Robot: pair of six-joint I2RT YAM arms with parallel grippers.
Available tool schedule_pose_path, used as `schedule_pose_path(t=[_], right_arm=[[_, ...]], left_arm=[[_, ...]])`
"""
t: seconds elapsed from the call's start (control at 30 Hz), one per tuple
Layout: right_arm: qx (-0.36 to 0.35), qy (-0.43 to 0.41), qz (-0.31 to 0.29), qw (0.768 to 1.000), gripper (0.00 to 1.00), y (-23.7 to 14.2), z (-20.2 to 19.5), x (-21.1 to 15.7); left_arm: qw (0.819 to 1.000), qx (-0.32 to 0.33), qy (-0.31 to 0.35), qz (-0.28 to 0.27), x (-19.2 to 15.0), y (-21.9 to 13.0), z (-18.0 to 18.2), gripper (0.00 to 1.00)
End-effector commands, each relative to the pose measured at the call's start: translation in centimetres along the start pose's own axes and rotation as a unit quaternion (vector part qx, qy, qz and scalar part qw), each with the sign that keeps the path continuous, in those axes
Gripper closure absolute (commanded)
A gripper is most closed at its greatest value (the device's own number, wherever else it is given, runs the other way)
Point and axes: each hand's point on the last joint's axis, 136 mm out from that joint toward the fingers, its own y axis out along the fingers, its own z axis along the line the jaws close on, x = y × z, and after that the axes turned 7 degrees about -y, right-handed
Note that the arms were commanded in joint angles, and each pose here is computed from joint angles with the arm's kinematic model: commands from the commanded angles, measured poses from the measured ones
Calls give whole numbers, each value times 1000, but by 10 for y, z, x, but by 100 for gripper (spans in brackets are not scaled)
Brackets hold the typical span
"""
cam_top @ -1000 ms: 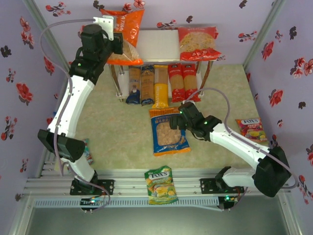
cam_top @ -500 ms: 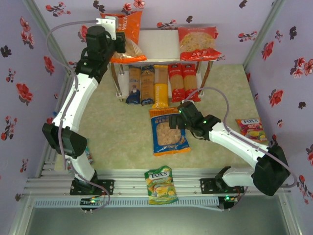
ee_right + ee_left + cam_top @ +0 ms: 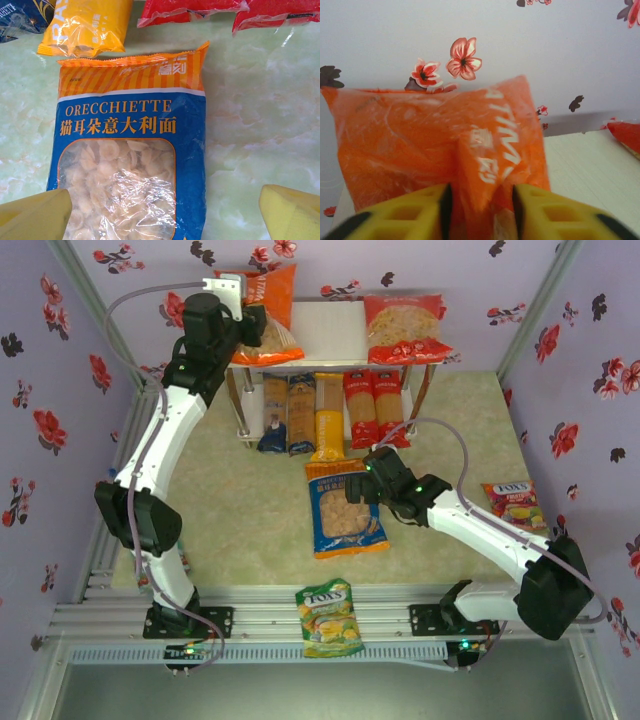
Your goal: Place and organize the pasta boxes and bags onto the shelf
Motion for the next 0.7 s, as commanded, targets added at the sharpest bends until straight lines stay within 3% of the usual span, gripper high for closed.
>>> schedule_pose_path(t=[0.0,0.07,0.13,0.37,0.67], right_arm=[[-4,-9,-14,1000,3,-7,-1,5],[-2,-9,-14,1000,3,-8,0,6],[-1,-8,-14,1000,3,-8,0,6],[0,-6,-16,1000,3,-10,0,7],[-3,-4,-19,1000,3,-15,-2,9]], left_arm=[[1000,0,-5,22,-19,8,6,39],[1000,0,-4,22,-20,6,6,20],[1000,-1,-2,23,-21,5,6,12],[999,5,13,36,-31,5,10,5],[997,9,6,81,-84,11,20,3]])
